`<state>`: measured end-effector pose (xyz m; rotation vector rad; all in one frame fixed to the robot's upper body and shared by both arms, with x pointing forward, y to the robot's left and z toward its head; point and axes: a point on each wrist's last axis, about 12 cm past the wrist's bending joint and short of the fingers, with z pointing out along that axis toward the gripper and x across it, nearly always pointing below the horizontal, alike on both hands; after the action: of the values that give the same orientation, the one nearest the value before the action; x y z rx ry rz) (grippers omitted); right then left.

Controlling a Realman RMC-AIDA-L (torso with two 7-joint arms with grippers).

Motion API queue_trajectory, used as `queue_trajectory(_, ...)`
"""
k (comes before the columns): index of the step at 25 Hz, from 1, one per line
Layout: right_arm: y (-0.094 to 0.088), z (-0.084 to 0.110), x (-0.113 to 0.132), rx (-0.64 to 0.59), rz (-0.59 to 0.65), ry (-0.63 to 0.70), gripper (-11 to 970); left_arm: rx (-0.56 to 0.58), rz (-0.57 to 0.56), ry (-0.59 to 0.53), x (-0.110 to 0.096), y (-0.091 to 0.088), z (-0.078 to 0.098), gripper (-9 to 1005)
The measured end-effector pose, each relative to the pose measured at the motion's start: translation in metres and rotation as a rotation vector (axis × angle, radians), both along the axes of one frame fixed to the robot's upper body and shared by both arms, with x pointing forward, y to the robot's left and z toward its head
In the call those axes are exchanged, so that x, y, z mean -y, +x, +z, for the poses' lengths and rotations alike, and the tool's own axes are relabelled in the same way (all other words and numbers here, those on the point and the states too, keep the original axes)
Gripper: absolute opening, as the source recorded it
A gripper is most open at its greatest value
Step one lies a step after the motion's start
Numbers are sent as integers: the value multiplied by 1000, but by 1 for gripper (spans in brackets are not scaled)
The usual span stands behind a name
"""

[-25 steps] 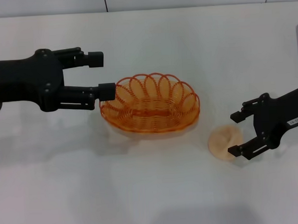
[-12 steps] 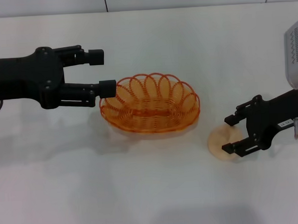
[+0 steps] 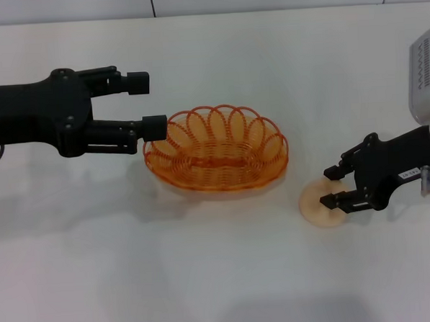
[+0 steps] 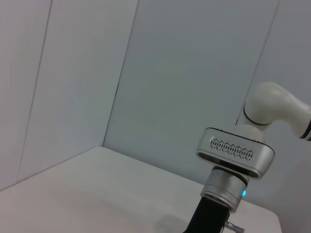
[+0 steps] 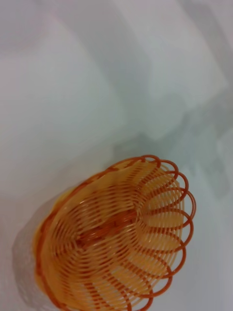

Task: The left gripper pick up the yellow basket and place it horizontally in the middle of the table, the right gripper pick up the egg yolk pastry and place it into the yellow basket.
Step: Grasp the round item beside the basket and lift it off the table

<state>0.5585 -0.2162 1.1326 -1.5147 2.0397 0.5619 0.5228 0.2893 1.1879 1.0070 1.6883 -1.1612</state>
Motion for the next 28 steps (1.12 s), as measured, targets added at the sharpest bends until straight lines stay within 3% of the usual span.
queue_trajectory(5, 0, -2, 0, 0, -6, -1, 446, 1, 8, 1, -1, 1, 0, 885)
queue_trajectory(10, 0, -5, 0, -12, -8, -2, 279, 0, 12, 0, -1, 1, -1, 885)
queue_trajectory(16, 0, -5, 0, -14, -4, -3, 193, 1, 12, 0, -1, 1, -1, 886)
queue_trajectory(28, 1, 5, -4, -1, 9, 6, 113, 5, 22, 0, -3, 1, 0, 886)
